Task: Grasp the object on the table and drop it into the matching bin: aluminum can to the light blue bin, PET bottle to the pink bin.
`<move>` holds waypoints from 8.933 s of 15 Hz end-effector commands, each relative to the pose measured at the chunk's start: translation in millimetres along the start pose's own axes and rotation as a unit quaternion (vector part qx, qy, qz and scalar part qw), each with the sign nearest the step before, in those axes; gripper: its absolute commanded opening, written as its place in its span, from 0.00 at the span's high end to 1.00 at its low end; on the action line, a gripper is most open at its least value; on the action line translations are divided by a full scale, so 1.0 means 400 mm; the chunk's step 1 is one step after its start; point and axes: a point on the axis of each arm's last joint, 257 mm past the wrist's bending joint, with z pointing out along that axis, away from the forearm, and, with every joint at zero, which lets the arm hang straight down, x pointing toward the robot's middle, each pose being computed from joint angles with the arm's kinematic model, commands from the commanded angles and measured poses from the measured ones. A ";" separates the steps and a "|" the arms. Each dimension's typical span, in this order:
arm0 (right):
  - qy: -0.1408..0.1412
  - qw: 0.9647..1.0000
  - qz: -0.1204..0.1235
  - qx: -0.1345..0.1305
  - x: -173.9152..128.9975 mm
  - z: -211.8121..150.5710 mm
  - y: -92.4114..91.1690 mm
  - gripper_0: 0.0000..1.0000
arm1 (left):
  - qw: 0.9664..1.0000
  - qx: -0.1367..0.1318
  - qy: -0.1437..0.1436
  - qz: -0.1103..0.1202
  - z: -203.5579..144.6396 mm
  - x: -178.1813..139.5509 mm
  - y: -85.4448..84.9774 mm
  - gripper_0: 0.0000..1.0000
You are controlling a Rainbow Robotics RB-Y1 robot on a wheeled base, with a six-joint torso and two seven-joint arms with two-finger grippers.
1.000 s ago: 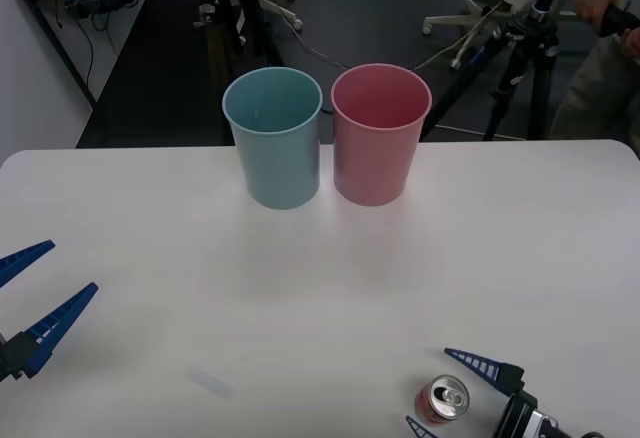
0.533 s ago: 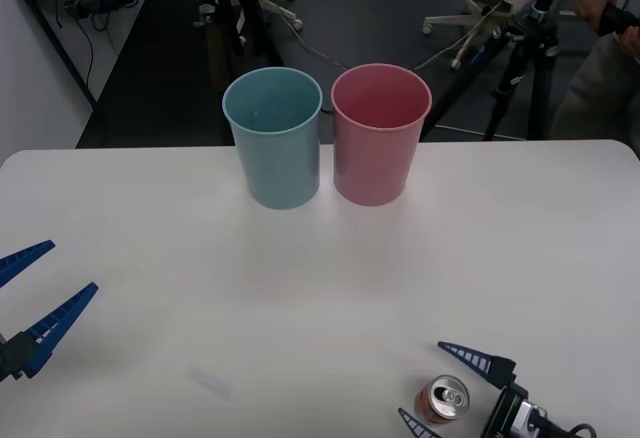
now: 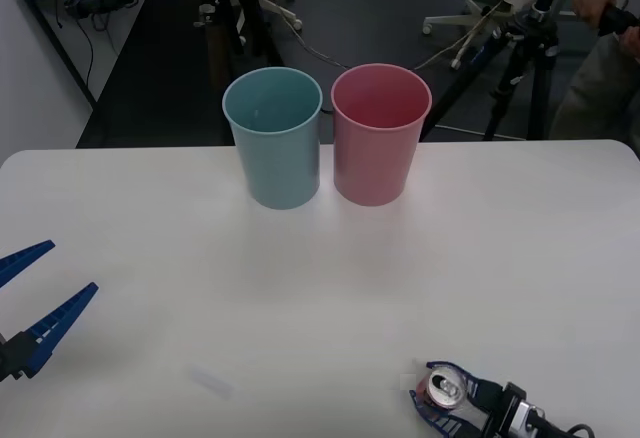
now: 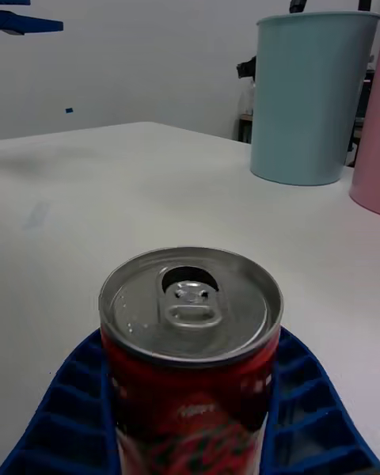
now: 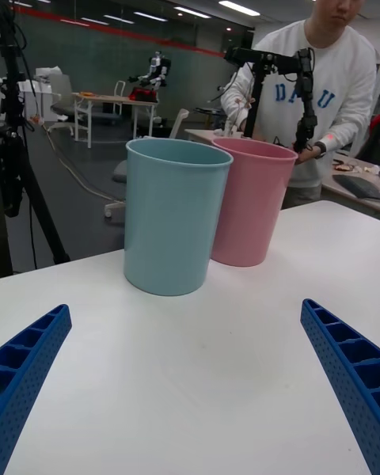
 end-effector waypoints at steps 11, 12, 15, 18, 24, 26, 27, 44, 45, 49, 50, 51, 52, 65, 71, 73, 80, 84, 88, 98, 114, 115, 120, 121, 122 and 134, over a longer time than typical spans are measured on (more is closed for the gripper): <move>-0.015 1.000 0.013 0.017 -0.127 0.030 -0.025 1.00 | 1.000 0.000 0.000 0.000 0.000 0.000 0.000 0.00; -0.016 1.000 0.017 0.018 -0.151 0.040 -0.027 1.00 | 1.000 0.000 0.000 0.000 0.000 0.000 0.000 0.00; -0.023 0.999 0.028 0.024 -0.238 0.091 -0.042 1.00 | 1.000 0.000 0.000 0.000 0.000 0.000 0.000 0.00; -0.029 0.998 0.042 0.035 -0.309 0.148 -0.064 1.00 | 1.000 0.000 0.000 0.000 0.000 0.000 0.000 0.00; -0.051 0.995 0.066 0.047 -0.450 0.285 -0.102 1.00 | 1.000 0.000 0.000 0.000 0.000 0.000 0.000 0.00; -0.058 0.994 0.071 0.052 -0.492 0.332 -0.108 1.00 | 1.000 0.000 0.000 0.000 0.000 0.000 0.000 0.00; -0.062 0.994 0.075 0.056 -0.510 0.355 -0.113 1.00 | 1.000 0.000 0.000 0.000 0.000 0.000 0.000 0.00; -0.107 0.984 0.108 0.097 -0.780 0.651 -0.289 1.00 | 1.000 0.000 0.000 0.000 0.000 0.000 0.000 0.00; -0.106 0.983 0.108 0.105 -0.784 0.677 -0.307 1.00 | 1.000 0.000 0.000 0.000 0.000 0.000 0.000 0.00; -0.098 0.982 0.097 0.130 -0.802 0.770 -0.364 1.00 | 1.000 0.000 0.000 0.000 0.000 0.000 0.000 0.00; -0.096 0.982 0.094 0.134 -0.806 0.790 -0.371 1.00 | 1.000 0.000 0.000 0.000 0.000 0.000 0.000 0.00; -0.093 0.982 0.088 0.139 -0.811 0.814 -0.378 1.00 | 1.000 0.000 0.000 0.000 0.000 0.000 0.000 0.00; -0.089 0.982 0.084 0.143 -0.812 0.835 -0.383 1.00 | 1.000 0.000 0.000 0.000 0.000 0.000 0.000 0.00; -0.040 0.984 0.011 0.171 -0.802 0.994 -0.496 1.00 | 1.000 0.000 0.000 0.000 0.000 0.000 0.000 0.00; -0.034 0.984 0.011 0.172 -0.793 1.010 -0.505 1.00 | 1.000 0.000 0.000 0.000 0.000 0.000 0.000 0.00; -0.034 0.984 0.012 0.172 -0.793 1.010 -0.505 1.00 | 1.000 0.000 0.000 0.000 0.000 0.000 0.000 0.00; -0.035 0.985 0.016 0.171 -0.794 1.010 -0.503 0.00 | 1.000 0.000 0.000 0.000 0.000 0.000 0.000 0.00; -0.036 0.985 0.016 0.170 -0.795 1.011 -0.502 0.00 | 1.000 0.000 0.000 0.000 0.000 0.000 0.000 0.00; -0.036 0.985 0.018 0.170 -0.795 1.011 -0.502 0.00 | 1.000 0.000 0.000 0.000 0.000 0.000 0.000 0.00; -0.037 0.987 0.044 0.151 -0.790 0.976 -0.472 0.00 | 1.000 0.000 0.000 0.000 0.000 0.000 0.000 0.00; 0.001 1.000 -0.016 0.019 -0.645 0.402 -0.453 0.00 | 1.000 0.000 0.000 0.000 0.000 0.000 0.000 0.00; 0.010 1.000 -0.020 0.016 -0.622 0.347 -0.466 0.00 | 1.000 0.000 0.000 0.000 0.000 0.000 0.000 0.00; 0.043 0.999 -0.006 0.021 -0.543 0.117 -0.496 0.00 | 1.000 0.000 0.000 0.000 0.000 0.000 0.000 0.00; 0.044 0.999 0.001 0.027 -0.535 0.077 -0.501 0.00 | 1.000 0.000 0.000 0.000 0.000 0.000 0.000 0.00; 0.044 0.998 0.008 0.034 -0.527 0.046 -0.503 0.00 | 1.000 0.000 0.000 0.000 0.000 0.000 0.000 0.00; 0.052 0.987 0.091 0.121 -0.411 -0.262 -0.533 0.00 | 1.000 0.000 0.000 0.000 0.000 0.000 0.000 0.00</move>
